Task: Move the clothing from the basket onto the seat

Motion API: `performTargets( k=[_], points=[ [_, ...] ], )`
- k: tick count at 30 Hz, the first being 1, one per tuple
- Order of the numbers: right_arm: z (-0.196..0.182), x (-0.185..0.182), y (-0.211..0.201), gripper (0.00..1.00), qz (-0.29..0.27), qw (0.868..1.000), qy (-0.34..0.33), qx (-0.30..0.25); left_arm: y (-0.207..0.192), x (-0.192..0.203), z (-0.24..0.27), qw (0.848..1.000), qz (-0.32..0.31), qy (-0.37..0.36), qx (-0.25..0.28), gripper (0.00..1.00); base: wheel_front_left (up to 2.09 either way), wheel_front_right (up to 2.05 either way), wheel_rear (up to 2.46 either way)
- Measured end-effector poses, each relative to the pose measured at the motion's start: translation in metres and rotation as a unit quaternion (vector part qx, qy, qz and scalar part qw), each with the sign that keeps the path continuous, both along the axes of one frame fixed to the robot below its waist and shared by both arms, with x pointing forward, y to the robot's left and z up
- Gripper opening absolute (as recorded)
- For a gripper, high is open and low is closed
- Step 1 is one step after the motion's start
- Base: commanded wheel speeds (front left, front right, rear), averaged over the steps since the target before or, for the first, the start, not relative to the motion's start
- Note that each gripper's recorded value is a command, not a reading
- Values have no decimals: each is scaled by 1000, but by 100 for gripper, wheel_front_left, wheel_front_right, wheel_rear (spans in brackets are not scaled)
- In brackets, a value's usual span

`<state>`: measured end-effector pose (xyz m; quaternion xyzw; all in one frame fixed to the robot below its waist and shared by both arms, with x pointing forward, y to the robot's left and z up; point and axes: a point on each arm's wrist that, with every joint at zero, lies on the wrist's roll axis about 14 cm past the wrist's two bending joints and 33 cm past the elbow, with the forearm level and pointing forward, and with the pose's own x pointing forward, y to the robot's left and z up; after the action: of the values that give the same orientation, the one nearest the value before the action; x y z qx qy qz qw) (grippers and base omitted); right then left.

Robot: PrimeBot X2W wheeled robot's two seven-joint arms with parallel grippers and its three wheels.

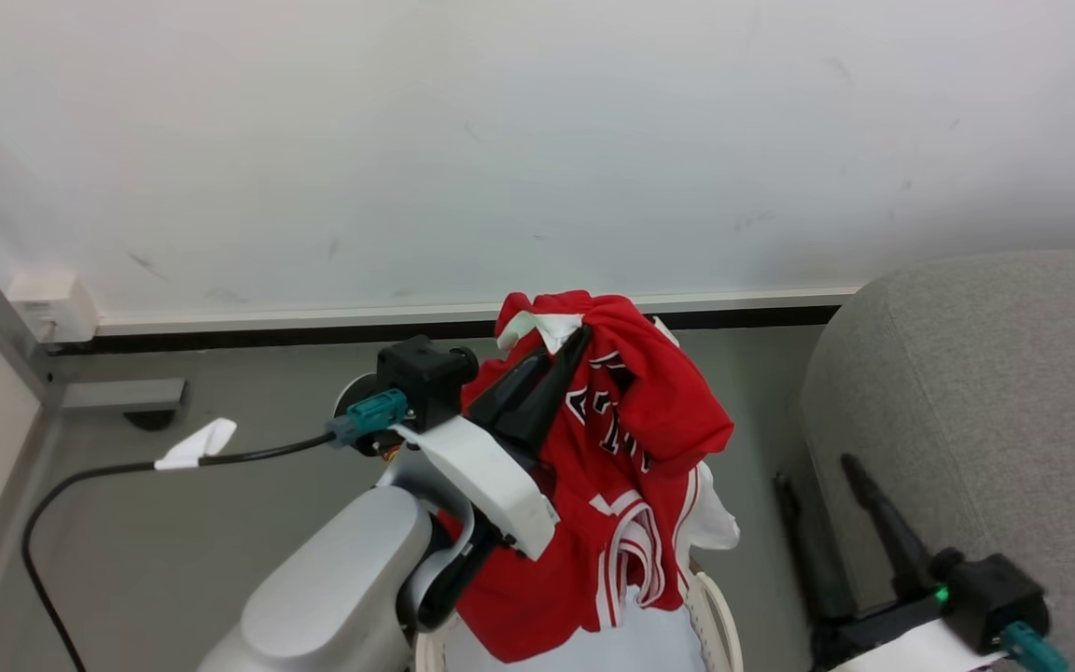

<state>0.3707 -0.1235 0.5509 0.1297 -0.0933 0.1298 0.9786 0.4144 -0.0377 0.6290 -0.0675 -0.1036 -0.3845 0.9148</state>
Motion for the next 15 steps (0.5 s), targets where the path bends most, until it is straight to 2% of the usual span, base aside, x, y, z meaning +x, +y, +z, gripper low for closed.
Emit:
performTargets(
  k=[4, 7, 12, 15],
  points=[
    [-10, 2, 30, 100, 56, 998, 14, -28, 2, -1, 0, 1000, 2, 1, 2, 0, 0, 0, 0],
    [-24, 6, 50, 100, 96, 993, 28, -69, 3, -2, 1, 1000, 2, 0, 1, 0, 0, 0, 0],
    [-42, 15, 79, 100, 153, 977, 42, -144, 4, -8, 3, 1000, -1, 0, 0, 0, 0, 0, 0],
    [-40, 22, 95, 100, 179, 969, 34, -169, 8, -11, 1, 1000, 4, 2, 5, 0, 0, 0, 0]
  ],
)
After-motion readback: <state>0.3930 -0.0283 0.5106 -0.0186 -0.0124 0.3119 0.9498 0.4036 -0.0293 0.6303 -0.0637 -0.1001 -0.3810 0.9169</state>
